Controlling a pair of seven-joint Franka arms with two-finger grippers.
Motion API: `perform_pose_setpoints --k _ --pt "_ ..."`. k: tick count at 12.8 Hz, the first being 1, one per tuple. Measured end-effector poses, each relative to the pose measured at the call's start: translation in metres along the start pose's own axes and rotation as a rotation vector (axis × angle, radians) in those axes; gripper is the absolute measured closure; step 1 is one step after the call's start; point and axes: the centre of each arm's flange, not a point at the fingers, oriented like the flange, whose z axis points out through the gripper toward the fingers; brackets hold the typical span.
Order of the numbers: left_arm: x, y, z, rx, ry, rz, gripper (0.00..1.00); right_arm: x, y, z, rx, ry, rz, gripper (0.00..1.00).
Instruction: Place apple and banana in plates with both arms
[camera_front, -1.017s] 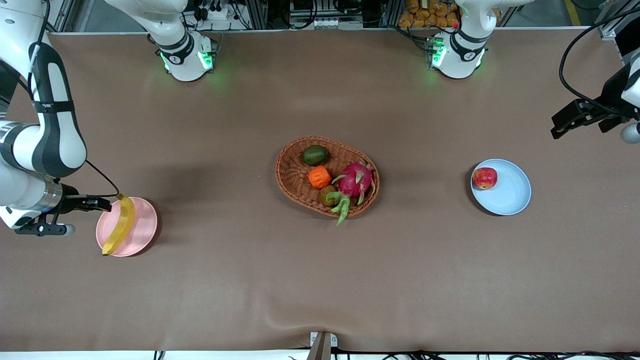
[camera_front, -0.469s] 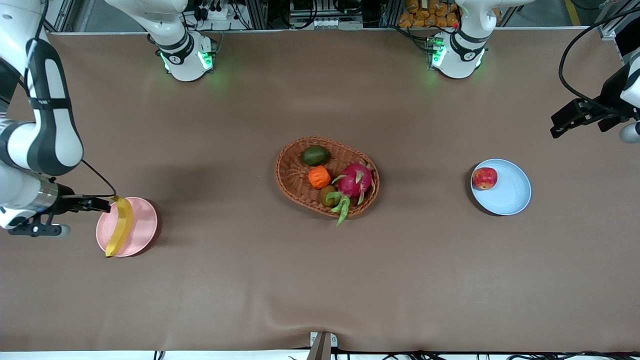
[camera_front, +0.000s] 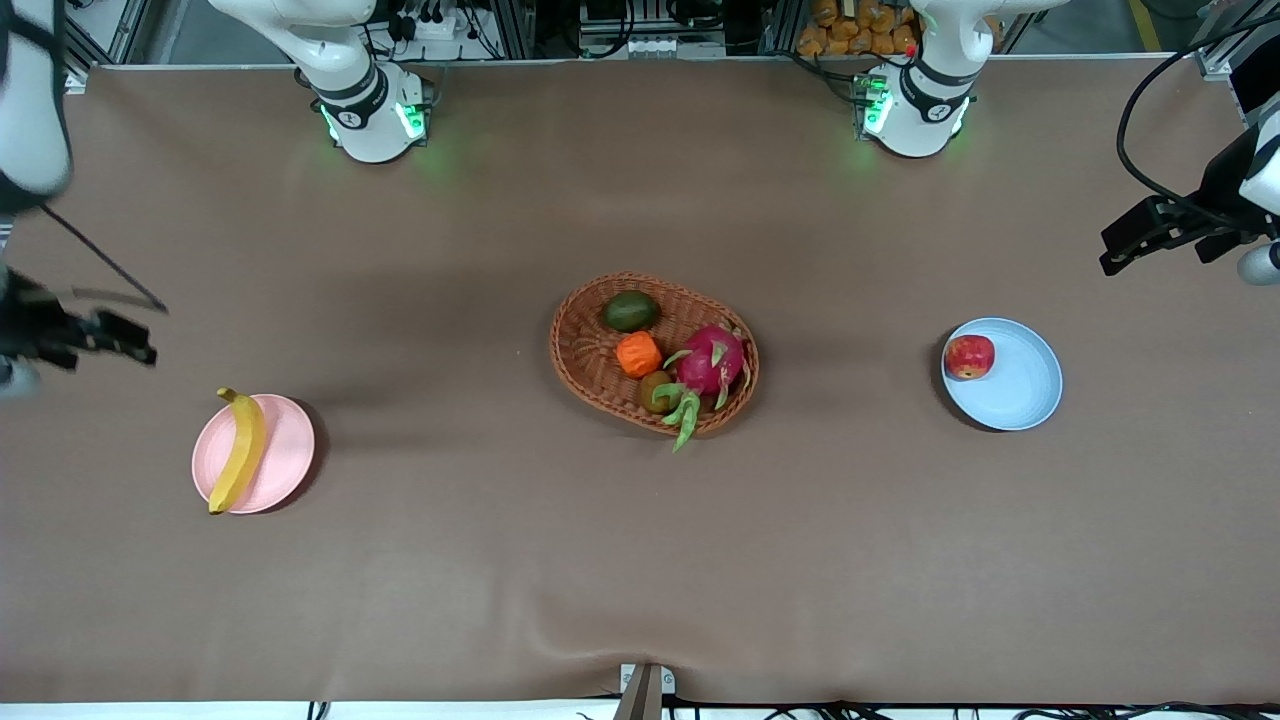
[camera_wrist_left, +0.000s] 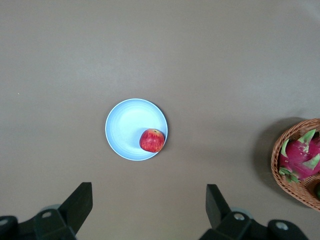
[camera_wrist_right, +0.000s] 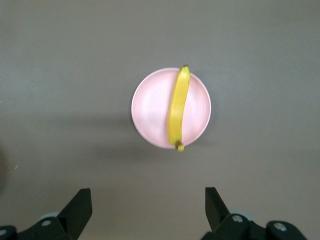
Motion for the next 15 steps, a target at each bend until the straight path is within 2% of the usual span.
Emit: perform_pose_setpoints --k 3,6,7,9,12,15 --pt "-0.005 0.000 -0.011 -0.002 0.020 0.000 0.00 -0.033 -0.009 -0.044 0.009 -0.018 -0.005 0.00" --pt "-0.006 0.000 -0.015 -0.003 0.027 0.000 0.00 -0.040 -0.019 -0.092 -0.003 0.049 -0.001 0.00" --pt "-0.006 -0.001 -0.015 -0.003 0.027 0.000 0.00 -0.040 -0.020 -0.098 -0.002 0.049 0.029 0.00" --pt "-0.006 -0.001 -0.015 -0.003 0.027 0.000 0.00 -0.038 -0.027 -0.095 0.002 0.031 0.067 0.00" --pt "-0.007 0.003 -0.015 -0.003 0.026 0.006 0.00 -0.031 -0.042 -0.087 0.005 0.016 0.056 0.00" --pt "-0.011 0.005 -0.012 0.004 -0.009 0.011 0.00 -0.027 -0.037 -0.079 0.006 0.001 0.064 0.00"
